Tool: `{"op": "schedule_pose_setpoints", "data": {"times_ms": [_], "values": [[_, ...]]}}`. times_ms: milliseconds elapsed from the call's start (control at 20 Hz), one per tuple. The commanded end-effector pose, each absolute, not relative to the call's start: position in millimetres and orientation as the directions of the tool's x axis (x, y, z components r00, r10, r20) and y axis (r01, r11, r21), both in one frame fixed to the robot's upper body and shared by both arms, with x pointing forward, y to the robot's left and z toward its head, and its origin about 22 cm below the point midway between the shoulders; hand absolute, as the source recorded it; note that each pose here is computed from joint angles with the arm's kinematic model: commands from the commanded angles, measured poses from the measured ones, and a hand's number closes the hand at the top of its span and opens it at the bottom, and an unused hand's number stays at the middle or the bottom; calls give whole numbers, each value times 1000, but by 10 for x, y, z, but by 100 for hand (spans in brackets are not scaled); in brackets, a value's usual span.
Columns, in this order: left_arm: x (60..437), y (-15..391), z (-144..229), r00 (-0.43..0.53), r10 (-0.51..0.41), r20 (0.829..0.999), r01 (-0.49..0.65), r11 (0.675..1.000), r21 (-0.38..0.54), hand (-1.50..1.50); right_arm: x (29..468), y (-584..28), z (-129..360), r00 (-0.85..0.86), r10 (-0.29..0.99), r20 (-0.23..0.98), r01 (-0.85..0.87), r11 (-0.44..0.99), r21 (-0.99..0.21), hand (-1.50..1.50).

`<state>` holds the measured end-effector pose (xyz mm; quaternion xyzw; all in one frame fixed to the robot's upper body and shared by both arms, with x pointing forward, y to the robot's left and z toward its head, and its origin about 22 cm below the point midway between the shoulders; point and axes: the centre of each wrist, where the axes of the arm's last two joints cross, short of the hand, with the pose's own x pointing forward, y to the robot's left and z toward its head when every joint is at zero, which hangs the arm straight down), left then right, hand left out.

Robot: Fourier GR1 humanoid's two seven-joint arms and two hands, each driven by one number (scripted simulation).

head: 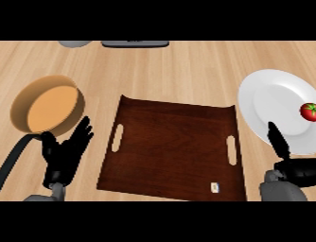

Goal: Pick the tomato from the tray and place it in the plate

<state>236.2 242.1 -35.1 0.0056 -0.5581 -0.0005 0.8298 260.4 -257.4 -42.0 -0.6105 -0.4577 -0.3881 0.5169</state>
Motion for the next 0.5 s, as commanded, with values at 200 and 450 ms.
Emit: {"op": "schedule_pose_setpoints", "data": {"times_ms": [200, 450], "values": [[2484, 2544, -277, 375, 9, 927, -5, 1000, -8, 0, 2196, -2327, -629, 317, 133, 939, 947, 11, -322, -150], [2393, 2420, -264, 380, 3, 925, -6, 1000, 0, 0, 2276, -2246, -687, 340, 106, 934, 937, 39, -346, -150]]}}
